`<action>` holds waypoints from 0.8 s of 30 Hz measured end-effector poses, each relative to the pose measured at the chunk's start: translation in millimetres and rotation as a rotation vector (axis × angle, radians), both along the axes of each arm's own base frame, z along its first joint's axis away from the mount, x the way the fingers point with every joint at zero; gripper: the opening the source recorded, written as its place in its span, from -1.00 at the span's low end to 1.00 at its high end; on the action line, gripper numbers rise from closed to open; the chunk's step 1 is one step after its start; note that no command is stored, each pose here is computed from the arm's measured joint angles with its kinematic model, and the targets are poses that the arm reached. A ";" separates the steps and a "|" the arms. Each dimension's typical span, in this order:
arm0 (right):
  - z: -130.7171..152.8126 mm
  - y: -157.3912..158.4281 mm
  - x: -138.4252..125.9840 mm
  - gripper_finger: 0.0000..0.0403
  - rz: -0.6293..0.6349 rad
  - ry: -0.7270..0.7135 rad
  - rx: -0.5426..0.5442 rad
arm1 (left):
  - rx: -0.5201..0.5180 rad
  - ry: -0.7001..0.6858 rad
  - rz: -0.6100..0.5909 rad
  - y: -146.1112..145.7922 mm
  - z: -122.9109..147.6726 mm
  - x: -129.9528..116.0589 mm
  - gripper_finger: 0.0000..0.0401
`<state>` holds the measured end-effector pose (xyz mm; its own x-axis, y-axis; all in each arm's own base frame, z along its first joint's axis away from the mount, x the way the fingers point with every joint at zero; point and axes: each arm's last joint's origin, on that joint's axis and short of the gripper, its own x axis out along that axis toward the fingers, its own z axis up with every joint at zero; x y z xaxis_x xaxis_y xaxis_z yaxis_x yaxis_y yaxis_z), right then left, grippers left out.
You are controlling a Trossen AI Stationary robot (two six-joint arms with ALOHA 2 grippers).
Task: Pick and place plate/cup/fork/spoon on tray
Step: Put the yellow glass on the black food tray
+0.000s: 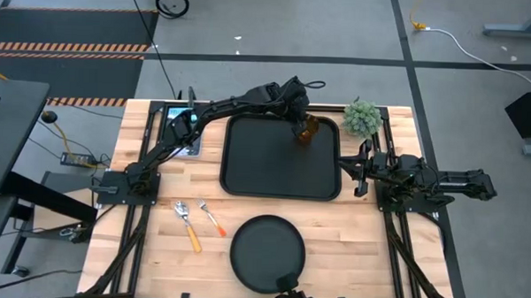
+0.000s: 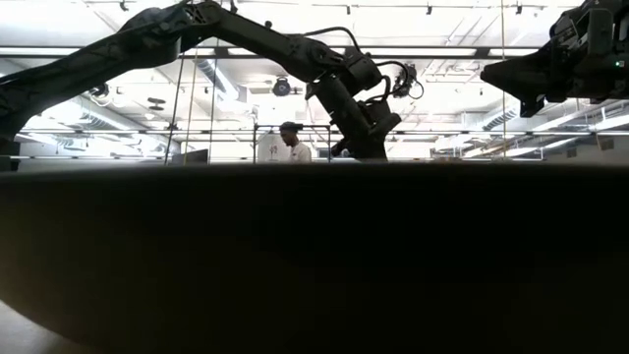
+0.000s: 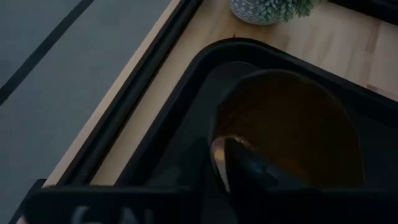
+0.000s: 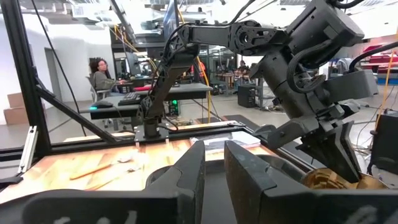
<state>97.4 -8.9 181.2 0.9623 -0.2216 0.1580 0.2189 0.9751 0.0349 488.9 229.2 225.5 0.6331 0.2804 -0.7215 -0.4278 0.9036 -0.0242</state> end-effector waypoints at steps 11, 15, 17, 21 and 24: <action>0.0 0.0 0.0 -0.66 0.000 0.000 0.000 | 0.016 -0.089 -0.038 9.2 21.7 -0.8 -0.21; 0.0 0.0 0.0 -0.66 0.000 0.000 0.000 | 0.031 -0.036 -0.060 12.7 31.3 -12.2 -0.22; 0.0 0.0 0.0 -0.66 0.000 0.000 0.000 | 0.044 0.011 -0.068 13.2 32.8 -17.3 -0.25; 0.0 0.0 0.0 -0.66 0.000 0.000 0.000 | 0.000 0.146 -0.041 13.6 19.4 -27.9 -0.32; 0.0 0.0 0.0 -0.66 0.000 0.000 0.000 | -0.048 0.212 -0.029 7.5 0.3 -28.8 -0.36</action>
